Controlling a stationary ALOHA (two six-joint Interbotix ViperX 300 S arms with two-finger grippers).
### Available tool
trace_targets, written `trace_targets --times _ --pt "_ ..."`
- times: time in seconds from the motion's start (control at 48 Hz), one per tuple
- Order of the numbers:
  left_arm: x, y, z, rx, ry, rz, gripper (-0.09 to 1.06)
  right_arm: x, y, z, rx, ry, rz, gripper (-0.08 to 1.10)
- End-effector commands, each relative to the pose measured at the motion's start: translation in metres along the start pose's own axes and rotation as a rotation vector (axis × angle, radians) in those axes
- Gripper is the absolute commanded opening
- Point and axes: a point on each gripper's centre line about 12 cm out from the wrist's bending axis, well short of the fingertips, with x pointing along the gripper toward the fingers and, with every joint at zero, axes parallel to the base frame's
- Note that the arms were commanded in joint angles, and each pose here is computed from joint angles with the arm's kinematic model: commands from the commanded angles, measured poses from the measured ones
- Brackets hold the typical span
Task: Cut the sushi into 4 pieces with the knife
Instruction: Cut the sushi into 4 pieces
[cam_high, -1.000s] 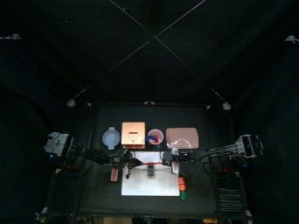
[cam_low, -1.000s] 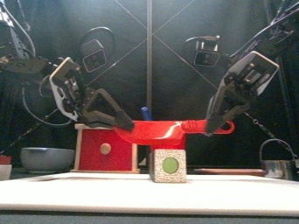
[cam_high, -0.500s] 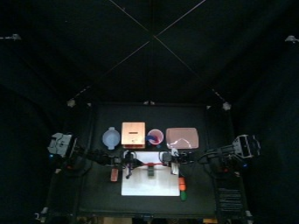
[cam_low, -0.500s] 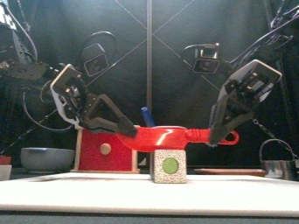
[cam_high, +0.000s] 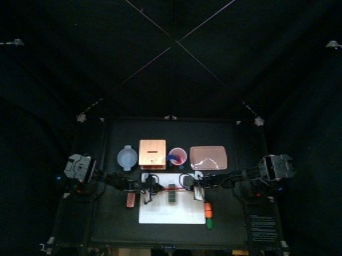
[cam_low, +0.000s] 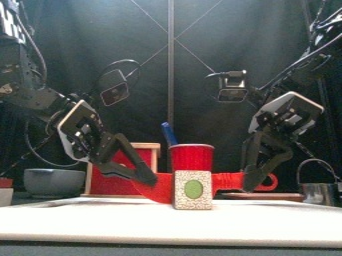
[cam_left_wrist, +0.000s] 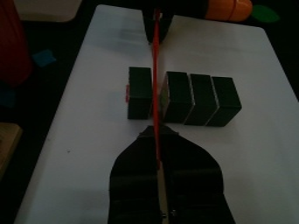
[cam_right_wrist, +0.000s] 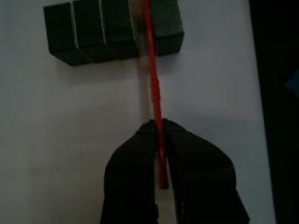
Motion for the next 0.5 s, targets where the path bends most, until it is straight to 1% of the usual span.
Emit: trace_targets --times 0.021,0.062,0.083,0.167,0.25,0.312,0.375,0.438,0.5 --pt "0.001 0.016 -0.002 -0.030 0.017 0.047 0.20 0.001 -0.005 0.000 0.005 0.008 -0.010 0.14" --pt "0.000 0.020 -0.001 -0.032 0.013 0.054 0.20 0.000 -0.009 0.000 0.012 0.004 -0.019 0.14" --pt "0.000 0.023 0.001 -0.033 0.009 0.060 0.20 -0.001 -0.011 0.001 0.014 0.002 -0.023 0.14" --pt "-0.001 0.031 0.004 -0.020 0.001 0.074 0.20 -0.006 -0.019 0.005 0.020 -0.010 -0.037 0.14" --pt "-0.004 0.036 0.011 -0.002 -0.016 0.083 0.20 -0.013 -0.020 0.010 0.015 -0.027 -0.041 0.14" --pt "-0.007 0.036 0.017 0.022 -0.031 0.080 0.20 -0.017 -0.020 0.013 0.012 -0.039 -0.040 0.14" --pt "-0.010 0.035 0.024 0.034 -0.043 0.077 0.20 -0.024 -0.018 0.017 0.013 -0.051 -0.037 0.14" --pt "-0.014 0.034 0.030 0.039 -0.050 0.072 0.20 -0.030 -0.016 0.020 0.013 -0.065 -0.034 0.14" --pt "-0.018 0.030 0.037 0.041 -0.056 0.058 0.20 -0.037 -0.014 0.024 0.015 -0.081 -0.028 0.14"
